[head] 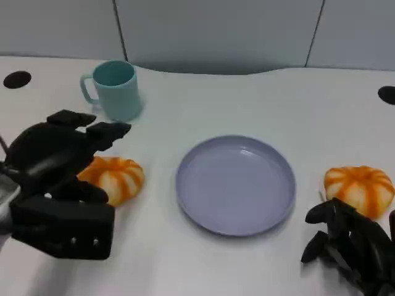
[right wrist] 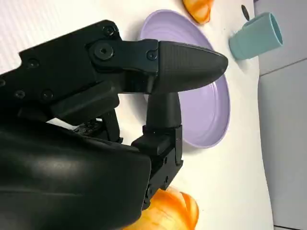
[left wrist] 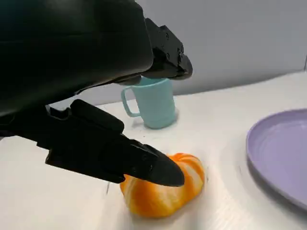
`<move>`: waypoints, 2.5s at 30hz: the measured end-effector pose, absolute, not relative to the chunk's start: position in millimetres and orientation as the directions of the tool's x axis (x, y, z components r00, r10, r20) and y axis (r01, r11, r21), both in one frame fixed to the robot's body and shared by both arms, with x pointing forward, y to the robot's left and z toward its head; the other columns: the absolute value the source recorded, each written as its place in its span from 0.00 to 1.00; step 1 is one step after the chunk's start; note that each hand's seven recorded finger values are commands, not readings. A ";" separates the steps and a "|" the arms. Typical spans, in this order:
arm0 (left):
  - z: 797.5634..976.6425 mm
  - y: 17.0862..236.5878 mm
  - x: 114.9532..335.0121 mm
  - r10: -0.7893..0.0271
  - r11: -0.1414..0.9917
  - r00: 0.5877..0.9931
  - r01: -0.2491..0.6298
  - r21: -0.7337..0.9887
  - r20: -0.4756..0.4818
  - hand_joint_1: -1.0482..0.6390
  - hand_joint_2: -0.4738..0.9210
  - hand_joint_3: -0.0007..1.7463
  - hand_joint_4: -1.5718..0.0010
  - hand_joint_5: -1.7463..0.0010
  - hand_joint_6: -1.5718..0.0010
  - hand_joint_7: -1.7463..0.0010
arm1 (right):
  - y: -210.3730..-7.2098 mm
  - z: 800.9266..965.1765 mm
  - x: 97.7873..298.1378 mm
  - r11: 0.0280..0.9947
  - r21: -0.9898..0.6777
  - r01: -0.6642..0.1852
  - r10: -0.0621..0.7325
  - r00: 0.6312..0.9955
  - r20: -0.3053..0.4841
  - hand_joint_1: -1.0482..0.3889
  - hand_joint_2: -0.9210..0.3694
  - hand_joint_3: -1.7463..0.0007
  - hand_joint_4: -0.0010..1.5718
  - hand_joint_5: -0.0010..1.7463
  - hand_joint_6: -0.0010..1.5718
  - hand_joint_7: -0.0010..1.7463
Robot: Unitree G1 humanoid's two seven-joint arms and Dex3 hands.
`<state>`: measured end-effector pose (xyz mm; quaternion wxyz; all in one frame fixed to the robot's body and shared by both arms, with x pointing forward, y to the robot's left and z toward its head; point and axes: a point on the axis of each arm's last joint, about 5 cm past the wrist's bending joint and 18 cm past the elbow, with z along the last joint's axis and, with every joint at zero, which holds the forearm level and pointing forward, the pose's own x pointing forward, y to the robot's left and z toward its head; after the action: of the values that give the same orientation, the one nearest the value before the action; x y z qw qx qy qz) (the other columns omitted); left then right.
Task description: Grasp the bread from the table and place it into the plate.
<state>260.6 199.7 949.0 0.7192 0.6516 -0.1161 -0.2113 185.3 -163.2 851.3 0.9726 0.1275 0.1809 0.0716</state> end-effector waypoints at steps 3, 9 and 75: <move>945.3 195.6 264.4 -0.456 0.023 0.878 0.176 0.984 -0.147 0.14 0.98 0.00 1.00 1.00 0.94 1.00 | -163.1 851.3 185.4 0.957 0.275 -0.094 0.186 0.924 -0.334 0.48 0.00 0.67 0.38 1.00 0.26 0.97; 932.3 194.0 288.3 -0.402 -0.049 0.872 0.284 0.957 -0.280 0.15 0.96 0.00 1.00 1.00 0.99 1.00 | -162.6 851.7 186.0 0.956 0.276 -0.103 0.194 0.924 -0.328 0.48 0.00 0.66 0.37 1.00 0.25 0.98; 925.2 87.2 319.4 -0.559 0.700 0.813 0.357 0.618 0.163 0.57 0.95 0.05 0.43 0.00 0.59 0.00 | -161.1 850.9 184.4 0.958 0.272 -0.091 0.179 0.931 -0.318 0.48 0.00 0.66 0.37 1.00 0.25 0.97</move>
<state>319.4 87.2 925.2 0.9059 0.2932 -0.1718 -0.2529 184.4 -161.1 850.9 0.9743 0.1275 0.1721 0.0692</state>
